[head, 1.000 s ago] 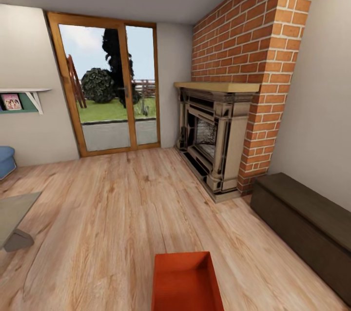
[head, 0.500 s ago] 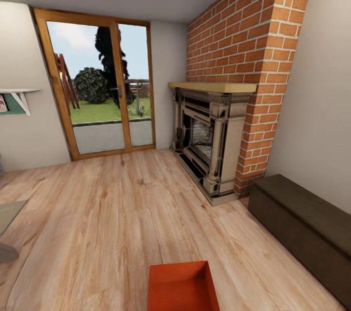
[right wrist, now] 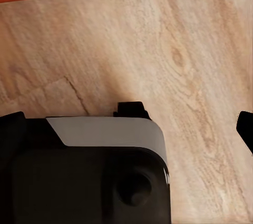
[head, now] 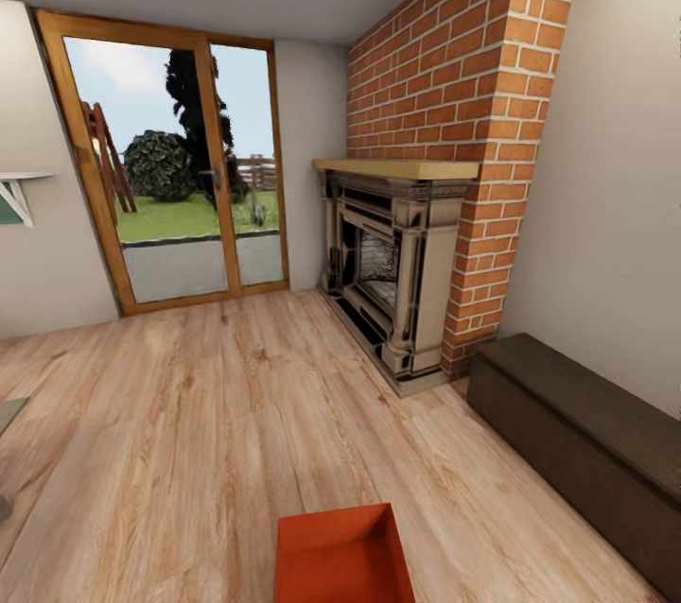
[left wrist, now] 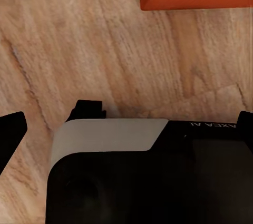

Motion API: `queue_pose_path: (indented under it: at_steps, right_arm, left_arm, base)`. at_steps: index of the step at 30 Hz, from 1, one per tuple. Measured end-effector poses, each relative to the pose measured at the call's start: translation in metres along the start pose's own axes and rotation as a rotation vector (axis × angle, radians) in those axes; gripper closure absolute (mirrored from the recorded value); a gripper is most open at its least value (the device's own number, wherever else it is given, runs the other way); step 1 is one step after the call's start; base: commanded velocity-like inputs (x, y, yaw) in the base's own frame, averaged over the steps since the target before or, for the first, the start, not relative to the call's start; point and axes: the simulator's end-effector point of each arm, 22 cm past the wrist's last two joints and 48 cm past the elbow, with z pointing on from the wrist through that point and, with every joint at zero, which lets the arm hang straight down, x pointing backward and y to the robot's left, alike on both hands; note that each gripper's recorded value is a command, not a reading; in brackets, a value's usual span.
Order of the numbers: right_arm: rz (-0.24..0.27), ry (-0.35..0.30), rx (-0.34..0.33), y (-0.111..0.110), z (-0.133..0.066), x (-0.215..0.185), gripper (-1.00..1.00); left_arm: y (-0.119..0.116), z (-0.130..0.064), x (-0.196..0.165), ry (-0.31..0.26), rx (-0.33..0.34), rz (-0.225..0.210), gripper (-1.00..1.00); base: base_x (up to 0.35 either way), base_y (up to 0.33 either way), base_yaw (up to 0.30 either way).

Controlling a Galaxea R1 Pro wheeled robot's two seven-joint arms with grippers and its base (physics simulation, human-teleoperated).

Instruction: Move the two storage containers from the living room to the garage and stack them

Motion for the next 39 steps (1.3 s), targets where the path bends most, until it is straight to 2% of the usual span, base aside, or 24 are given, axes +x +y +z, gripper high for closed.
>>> queue_pose_path:
  at_steps: [12, 28, 39]
  right_arm:
    - [-0.001, 0.0, -0.001, 0.0008, -0.0001, 0.0, -1.0]
    - [-0.003, 0.0, -0.001, 0.0001, 0.0, -0.0001, -1.0]
    - [-0.003, -0.001, -0.001, 0.0001, -0.0002, -0.0001, -1.0]
  left_arm:
    - [0.0014, 0.0, -0.0002, -0.001, -0.002, -0.002, -1.0]
    - [0.0012, 0.0, -0.0003, -0.001, -0.002, -0.003, -1.0]
    - [0.0023, -0.0002, -0.0004, -0.002, -0.002, 0.0, -1.0]
  base:
    - [0.0, -0.072, 0.0]
    - [0.001, 0.0, 0.147]
    - [0.245, 0.0, 0.004]
